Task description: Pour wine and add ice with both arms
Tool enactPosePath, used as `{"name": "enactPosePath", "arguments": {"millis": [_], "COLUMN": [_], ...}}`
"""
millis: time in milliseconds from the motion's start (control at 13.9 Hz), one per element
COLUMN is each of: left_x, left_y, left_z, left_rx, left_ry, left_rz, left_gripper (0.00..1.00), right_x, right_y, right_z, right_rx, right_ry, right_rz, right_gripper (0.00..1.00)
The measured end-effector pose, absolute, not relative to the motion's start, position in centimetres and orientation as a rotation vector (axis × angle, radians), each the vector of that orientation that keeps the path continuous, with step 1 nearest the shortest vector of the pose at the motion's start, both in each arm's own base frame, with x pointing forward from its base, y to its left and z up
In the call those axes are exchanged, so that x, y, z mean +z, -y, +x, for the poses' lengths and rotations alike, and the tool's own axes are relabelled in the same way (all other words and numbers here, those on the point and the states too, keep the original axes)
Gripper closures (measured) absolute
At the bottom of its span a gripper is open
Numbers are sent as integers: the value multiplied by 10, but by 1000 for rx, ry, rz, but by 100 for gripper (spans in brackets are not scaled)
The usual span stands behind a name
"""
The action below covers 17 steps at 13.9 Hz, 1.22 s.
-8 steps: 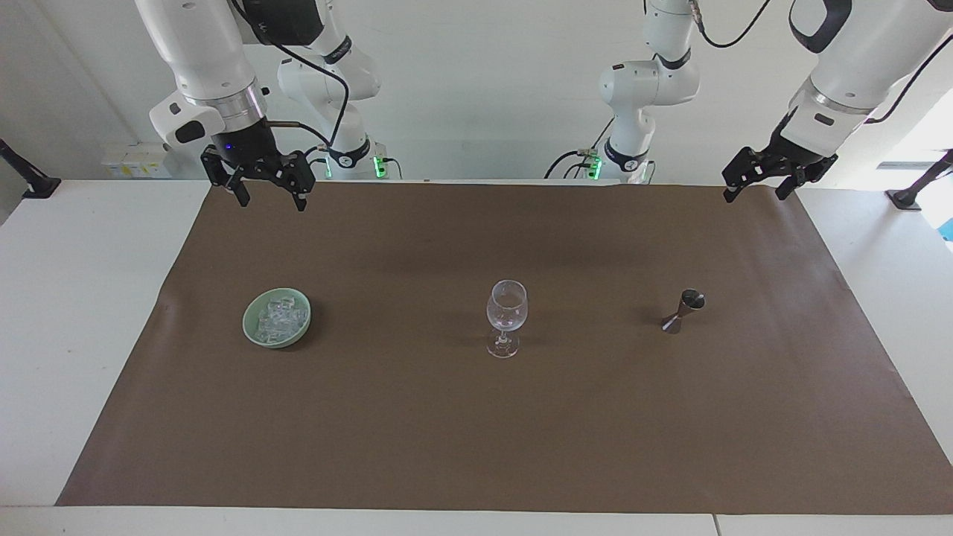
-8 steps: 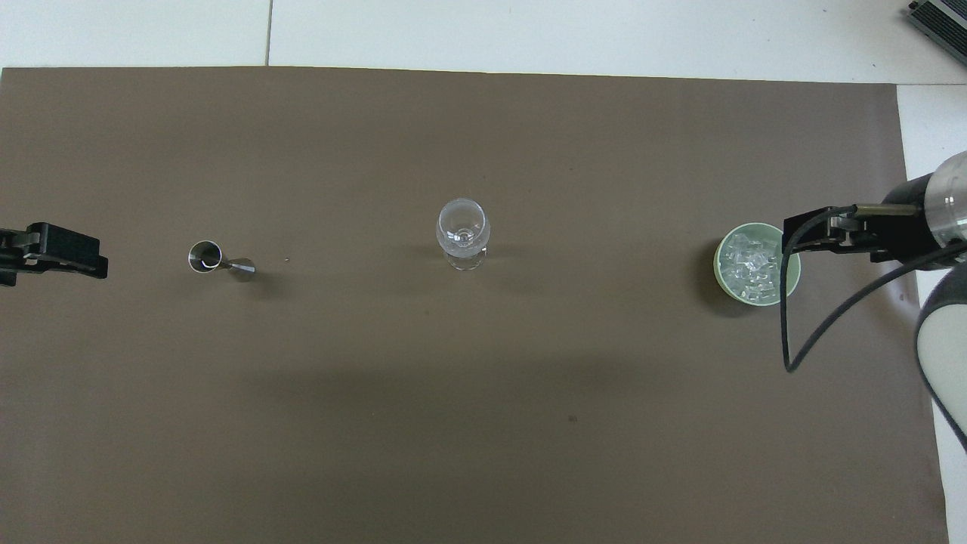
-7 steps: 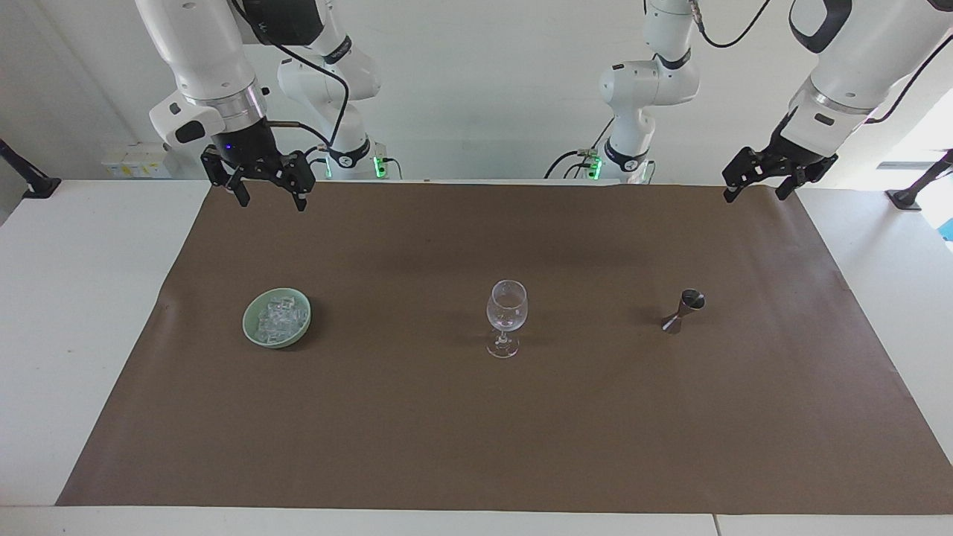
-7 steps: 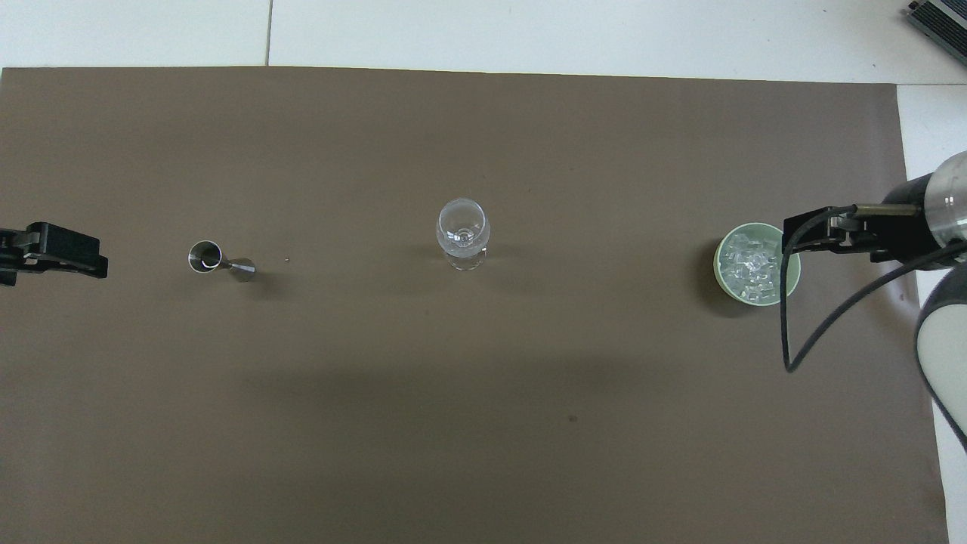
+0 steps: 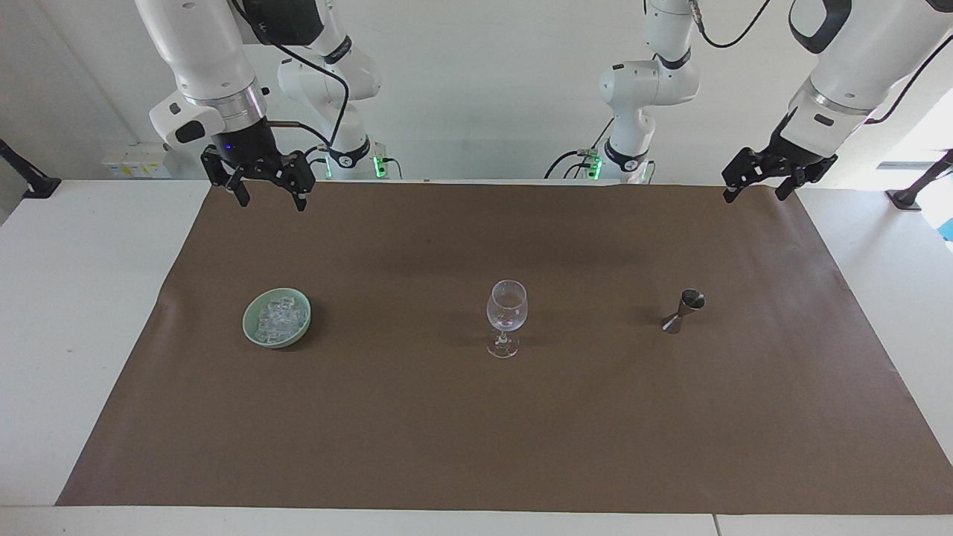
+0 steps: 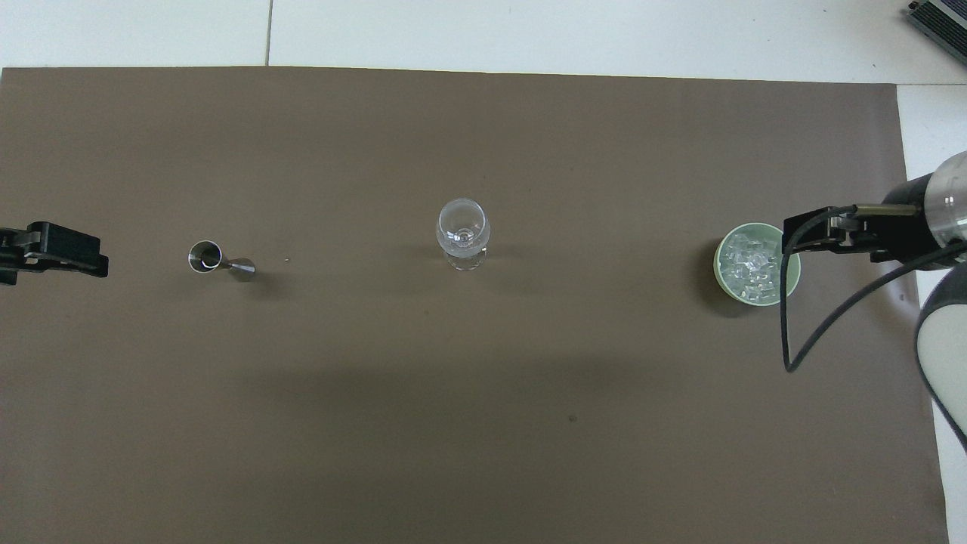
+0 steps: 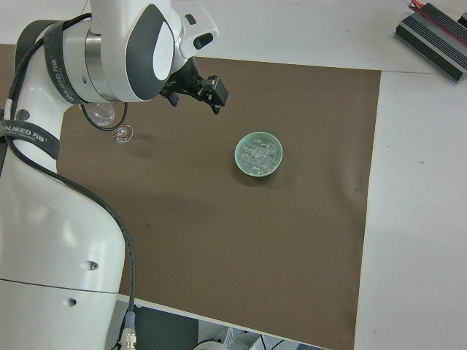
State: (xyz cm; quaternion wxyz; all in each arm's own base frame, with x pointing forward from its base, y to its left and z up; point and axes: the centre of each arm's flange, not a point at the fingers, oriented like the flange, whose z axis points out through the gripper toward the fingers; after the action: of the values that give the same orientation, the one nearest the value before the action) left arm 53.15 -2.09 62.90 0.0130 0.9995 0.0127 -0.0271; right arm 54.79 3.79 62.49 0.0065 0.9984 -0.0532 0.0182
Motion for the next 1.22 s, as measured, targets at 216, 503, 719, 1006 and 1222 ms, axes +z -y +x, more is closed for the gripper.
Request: {"name": "enactPosePath", "arguments": {"millis": [216,503,719,1006,1222], "left_x": [628,619,609,590,575], "left_y": [21,17,8,-8,-19], "left_z": [532,532,532,536,535], "left_rx": [-77,-106,-143,-190,-253], "left_ry": [-89,-150,-341,-676,-947], "left_rz": [3114,3109,3072,2948,2823], "left_gripper": [0,0,0,0,0], "right_x": [625,625,625,625,625], "right_y": [-38,-38,-38,-38,-38], "right_z": [548,548,548,548,548], "right_rx": [57,57,57,57,57], "right_ry": [167,167,167,167,167], "right_rz": [3124,3124,3124,3124,3124], "right_gripper": [0,0,0,0,0]}}
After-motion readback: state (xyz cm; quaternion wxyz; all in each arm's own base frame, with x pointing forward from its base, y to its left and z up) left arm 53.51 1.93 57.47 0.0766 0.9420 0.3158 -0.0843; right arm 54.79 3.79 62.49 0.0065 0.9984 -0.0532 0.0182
